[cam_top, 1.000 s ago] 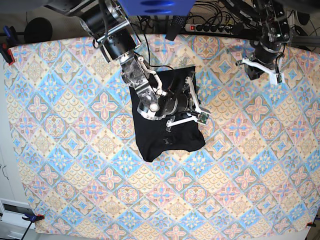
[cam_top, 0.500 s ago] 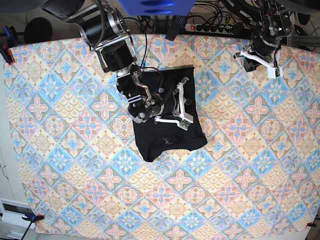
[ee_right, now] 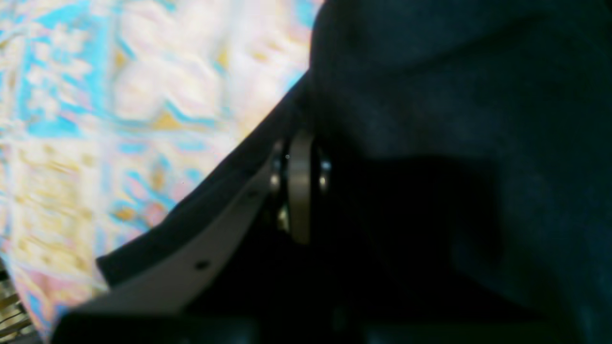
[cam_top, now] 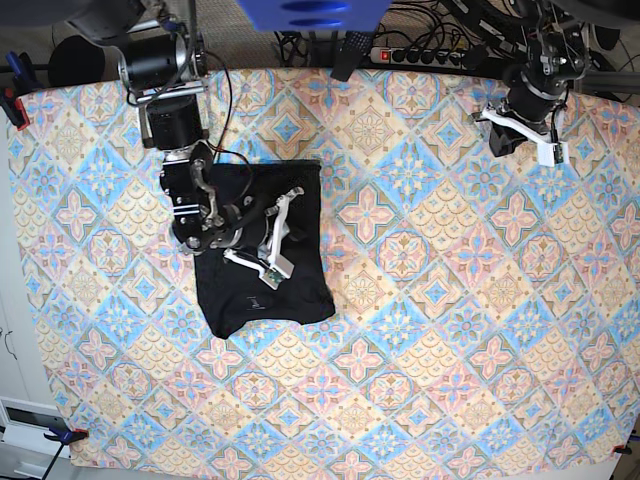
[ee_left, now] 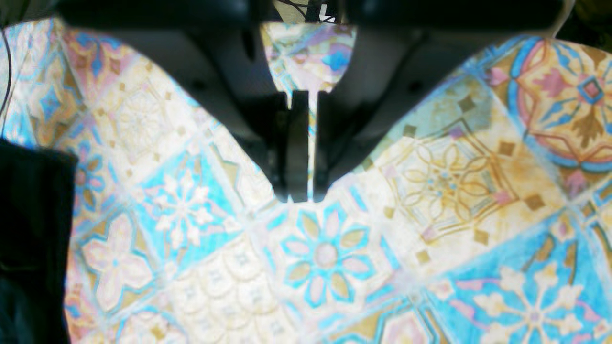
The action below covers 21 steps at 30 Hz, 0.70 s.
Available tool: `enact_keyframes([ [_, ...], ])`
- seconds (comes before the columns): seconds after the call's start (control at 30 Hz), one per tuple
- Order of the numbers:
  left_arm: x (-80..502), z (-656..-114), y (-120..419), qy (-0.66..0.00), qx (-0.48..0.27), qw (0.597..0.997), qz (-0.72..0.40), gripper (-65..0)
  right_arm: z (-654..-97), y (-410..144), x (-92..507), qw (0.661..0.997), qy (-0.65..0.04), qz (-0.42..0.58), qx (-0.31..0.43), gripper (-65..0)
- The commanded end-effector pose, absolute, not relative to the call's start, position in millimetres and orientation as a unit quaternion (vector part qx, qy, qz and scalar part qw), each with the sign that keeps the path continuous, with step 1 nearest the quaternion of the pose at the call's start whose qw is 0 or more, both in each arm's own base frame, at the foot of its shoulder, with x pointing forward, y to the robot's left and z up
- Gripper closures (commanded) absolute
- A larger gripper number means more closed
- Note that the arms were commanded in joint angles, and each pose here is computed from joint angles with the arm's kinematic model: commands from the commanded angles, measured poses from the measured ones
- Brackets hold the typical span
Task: Fold the T-shirt properly
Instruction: 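Drag the folded shirt with the right gripper toward the right arm's side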
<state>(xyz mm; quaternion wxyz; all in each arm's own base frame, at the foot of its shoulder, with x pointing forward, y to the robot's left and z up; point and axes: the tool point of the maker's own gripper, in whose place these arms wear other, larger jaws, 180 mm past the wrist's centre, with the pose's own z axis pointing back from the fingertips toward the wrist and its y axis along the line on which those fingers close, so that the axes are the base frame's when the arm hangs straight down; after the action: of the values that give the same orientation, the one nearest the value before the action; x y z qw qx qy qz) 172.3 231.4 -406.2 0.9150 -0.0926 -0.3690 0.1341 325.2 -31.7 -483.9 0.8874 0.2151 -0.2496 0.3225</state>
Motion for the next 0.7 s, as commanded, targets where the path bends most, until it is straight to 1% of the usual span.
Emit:
enact_keyframes([
  [0.0,177.3,-395.8,233.0,-0.386,-0.092,0.909,0.127,-0.4,-490.7,-65.6,330.3,0.903,-0.227,0.328,0.158,0.0],
  [0.13,176.9,-396.4,232.8,-0.386,-0.092,0.909,0.128,-0.4,-488.0,-102.1,338.3,0.912,-0.236,0.306,0.135,0.0],
  [0.27,173.9,-397.8,232.8,-0.382,-0.092,0.911,0.128,-0.4,-486.7,-125.4,340.4,0.917,-0.237,0.299,0.118,0.0],
  [0.4,171.7,-398.4,232.7,-0.38,-0.091,0.912,0.128,-0.4,-483.5,-128.1,343.4,0.916,-0.241,0.3,0.115,0.0],
  [0.53,169.2,-399.5,232.3,-0.377,-0.091,0.913,0.129,-0.3,-453.7,-125.1,363.8,0.899,-0.285,0.317,0.096,0.0],
  [0.67,165.5,-396.5,231.0,-0.377,-0.09,0.913,0.125,-0.3,-429.8,-124.0,368.3,0.888,-0.307,0.335,0.072,0.0],
])
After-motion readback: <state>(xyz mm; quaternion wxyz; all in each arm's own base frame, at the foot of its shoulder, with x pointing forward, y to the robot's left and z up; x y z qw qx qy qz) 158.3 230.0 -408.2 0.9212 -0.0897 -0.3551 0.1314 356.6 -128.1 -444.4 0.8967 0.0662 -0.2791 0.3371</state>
